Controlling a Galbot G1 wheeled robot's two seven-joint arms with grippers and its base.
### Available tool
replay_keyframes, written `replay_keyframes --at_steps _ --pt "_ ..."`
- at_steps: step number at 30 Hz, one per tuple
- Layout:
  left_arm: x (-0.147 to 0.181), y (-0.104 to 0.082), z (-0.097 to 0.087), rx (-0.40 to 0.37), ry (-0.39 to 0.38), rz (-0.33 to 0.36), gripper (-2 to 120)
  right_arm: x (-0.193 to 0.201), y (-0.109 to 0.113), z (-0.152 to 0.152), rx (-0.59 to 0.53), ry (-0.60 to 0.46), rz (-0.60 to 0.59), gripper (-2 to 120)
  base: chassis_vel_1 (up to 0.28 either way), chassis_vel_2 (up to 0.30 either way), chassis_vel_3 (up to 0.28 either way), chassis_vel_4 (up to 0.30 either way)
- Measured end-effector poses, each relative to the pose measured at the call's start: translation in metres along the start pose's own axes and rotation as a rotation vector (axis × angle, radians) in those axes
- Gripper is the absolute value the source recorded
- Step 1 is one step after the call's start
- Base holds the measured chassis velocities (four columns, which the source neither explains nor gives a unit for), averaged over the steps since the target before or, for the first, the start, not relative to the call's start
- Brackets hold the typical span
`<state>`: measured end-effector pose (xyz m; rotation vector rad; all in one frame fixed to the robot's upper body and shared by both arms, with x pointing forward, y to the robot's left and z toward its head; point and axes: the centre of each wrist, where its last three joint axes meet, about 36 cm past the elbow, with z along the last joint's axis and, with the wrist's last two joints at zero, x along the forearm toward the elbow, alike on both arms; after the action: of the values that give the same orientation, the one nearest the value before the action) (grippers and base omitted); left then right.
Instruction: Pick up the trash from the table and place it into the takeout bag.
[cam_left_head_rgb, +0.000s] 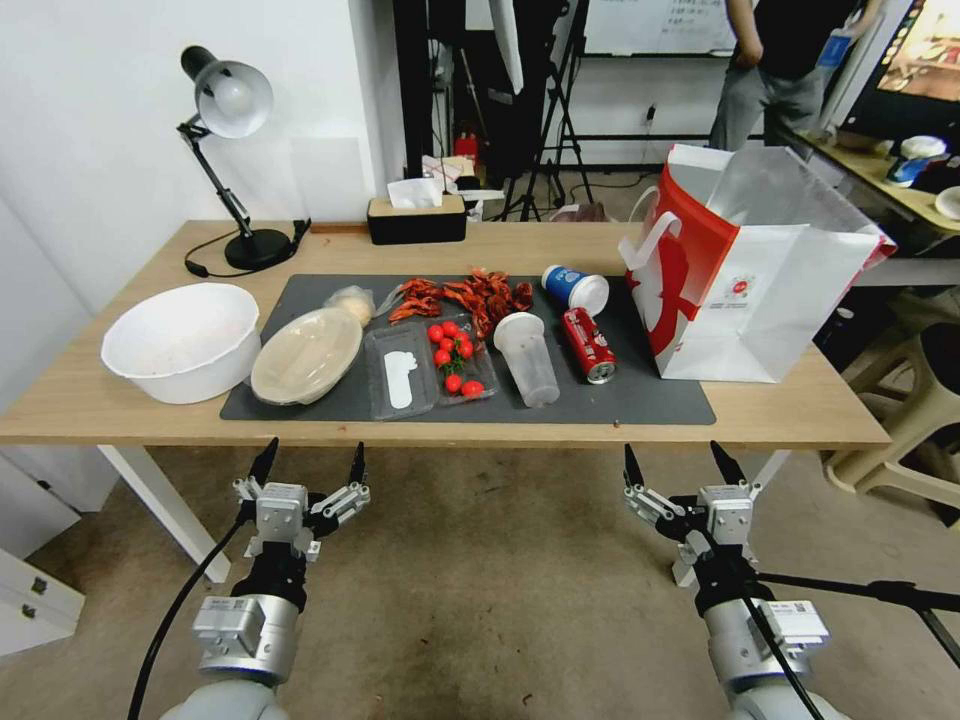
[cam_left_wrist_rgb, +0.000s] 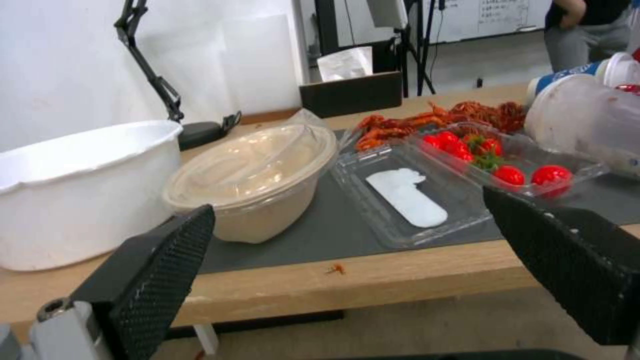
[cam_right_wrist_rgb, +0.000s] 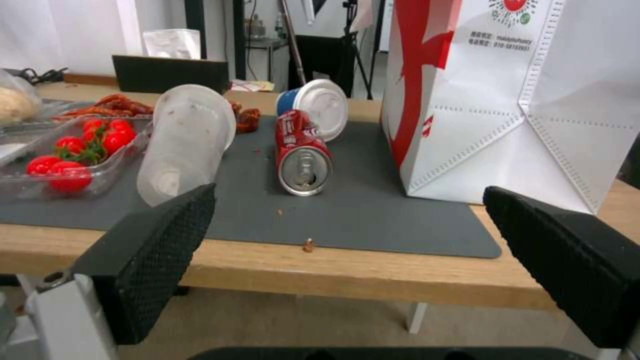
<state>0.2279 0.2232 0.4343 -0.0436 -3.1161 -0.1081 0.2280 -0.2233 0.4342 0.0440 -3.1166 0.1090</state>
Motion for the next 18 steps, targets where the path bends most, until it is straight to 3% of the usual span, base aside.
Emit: replay_keyframes --at_steps 6,7,8,9,11,13,18 --pt "0.005 -0.005 -0.007 0.035 0.018 -0.005 100 0.001 0.0 -0.003 -0.005 0.011 -0.009 100 0.0 0.0 0.0 0.0" --pt "0.01 -0.012 -0.014 0.075 0.035 -0.007 100 0.001 0.0 -0.003 -0.006 0.011 -0.009 100 0.0 0.0 0.0 0.0" --pt "0.022 -0.024 -0.033 0.171 0.082 -0.017 100 0.003 0.001 -0.007 -0.015 0.027 -0.02 100 0.0 0.0 0.0 0.0" --pt "0.022 -0.024 -0.033 0.171 0.082 -0.017 100 0.003 0.001 -0.007 -0.015 0.027 -0.02 100 0.0 0.0 0.0 0.0" --pt "0.037 -0.039 -0.056 0.307 0.168 -0.026 100 0.009 0.003 -0.022 -0.053 0.081 -0.071 100 0.0 0.0 0.0 0.0" --pt "0.04 -0.043 -0.06 0.35 0.2 -0.028 100 0.017 0.005 -0.041 -0.102 0.144 -0.135 100 0.0 0.0 0.0 0.0" --pt "0.038 -0.043 -0.062 0.37 0.186 -0.025 100 0.018 0.001 -0.048 -0.117 0.167 -0.18 100 0.0 0.0 0.0 0.0"
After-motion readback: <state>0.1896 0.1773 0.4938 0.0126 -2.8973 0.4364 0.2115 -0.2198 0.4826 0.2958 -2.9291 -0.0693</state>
